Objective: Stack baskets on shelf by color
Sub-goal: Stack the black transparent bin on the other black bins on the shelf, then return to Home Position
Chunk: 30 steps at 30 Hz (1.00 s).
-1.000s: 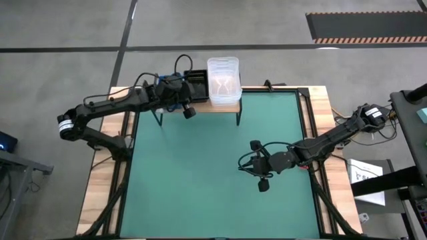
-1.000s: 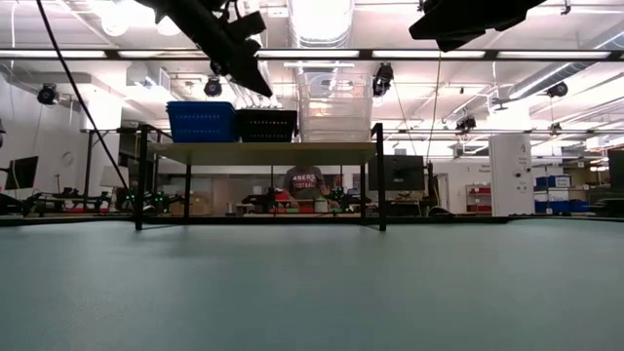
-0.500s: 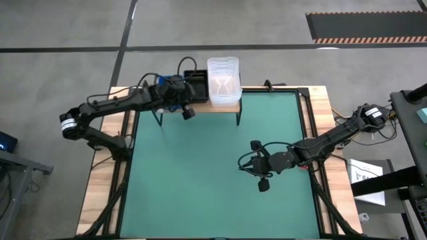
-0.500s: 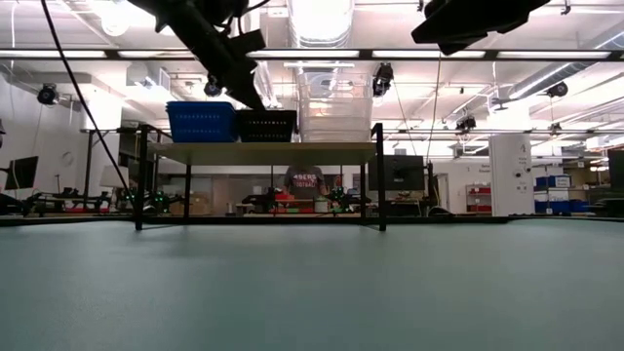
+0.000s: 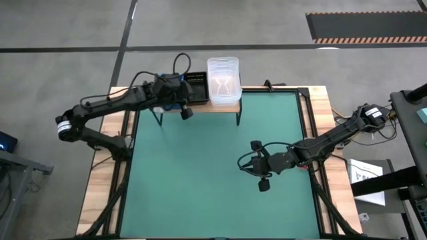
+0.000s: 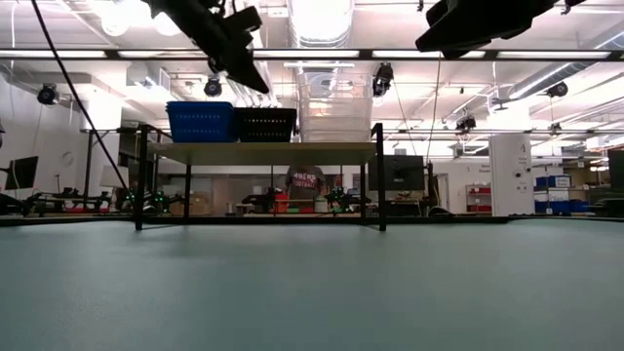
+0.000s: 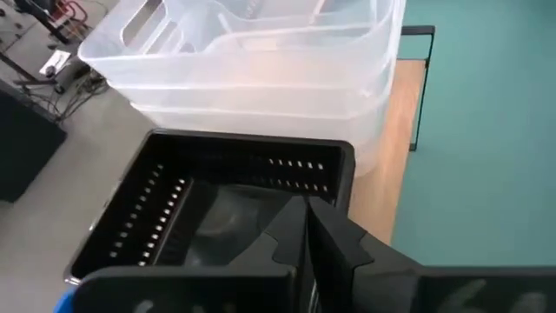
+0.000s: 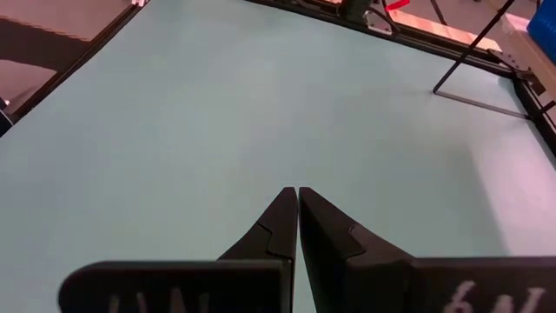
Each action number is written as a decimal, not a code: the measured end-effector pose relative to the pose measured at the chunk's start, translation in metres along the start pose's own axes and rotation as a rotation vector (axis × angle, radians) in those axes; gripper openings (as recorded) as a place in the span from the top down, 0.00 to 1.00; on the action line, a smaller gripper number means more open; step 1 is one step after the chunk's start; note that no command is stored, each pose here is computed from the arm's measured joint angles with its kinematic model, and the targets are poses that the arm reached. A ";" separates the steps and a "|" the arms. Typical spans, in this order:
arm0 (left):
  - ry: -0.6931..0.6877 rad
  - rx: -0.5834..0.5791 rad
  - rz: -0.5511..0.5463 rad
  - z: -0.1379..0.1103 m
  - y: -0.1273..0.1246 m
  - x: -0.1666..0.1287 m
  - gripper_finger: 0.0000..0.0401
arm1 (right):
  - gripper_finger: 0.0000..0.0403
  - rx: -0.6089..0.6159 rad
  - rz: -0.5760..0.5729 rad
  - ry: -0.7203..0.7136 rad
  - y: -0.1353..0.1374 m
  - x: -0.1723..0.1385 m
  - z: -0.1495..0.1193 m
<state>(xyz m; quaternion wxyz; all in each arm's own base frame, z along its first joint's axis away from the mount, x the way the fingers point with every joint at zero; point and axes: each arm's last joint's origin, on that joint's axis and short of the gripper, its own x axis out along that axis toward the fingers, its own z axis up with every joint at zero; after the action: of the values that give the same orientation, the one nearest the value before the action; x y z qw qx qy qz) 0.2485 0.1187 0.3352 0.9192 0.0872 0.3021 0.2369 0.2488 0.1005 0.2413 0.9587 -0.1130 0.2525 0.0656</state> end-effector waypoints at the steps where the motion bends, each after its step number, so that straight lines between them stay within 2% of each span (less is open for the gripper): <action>1: 0.005 -0.001 0.004 -0.001 0.001 0.002 1.00 | 0.98 -0.001 0.000 0.001 0.000 0.000 0.000; 7: 0.069 0.003 0.002 -0.010 -0.001 0.024 1.00 | 0.98 0.003 0.000 0.005 0.000 0.000 -0.002; 13: 0.075 0.003 -0.019 -0.010 -0.004 0.028 1.00 | 0.98 0.022 0.000 0.012 0.000 0.001 -0.004; 19: 0.044 -0.017 -0.062 -0.007 -0.008 0.019 1.00 | 0.98 0.018 0.001 0.021 0.001 0.001 -0.007; 27: -0.004 -0.025 -0.062 0.000 -0.007 -0.002 1.00 | 0.98 0.024 0.001 0.026 0.001 0.002 -0.009; 30: -0.058 -0.079 -0.159 0.001 -0.019 -0.017 1.00 | 0.98 -0.005 0.000 0.010 0.002 0.003 -0.014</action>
<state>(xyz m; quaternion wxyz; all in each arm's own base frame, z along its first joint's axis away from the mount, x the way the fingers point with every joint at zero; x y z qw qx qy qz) 0.2441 0.0933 0.3390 0.9463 0.0335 0.2716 0.1724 0.2449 0.0988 0.2278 0.9572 -0.1156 0.2572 0.0659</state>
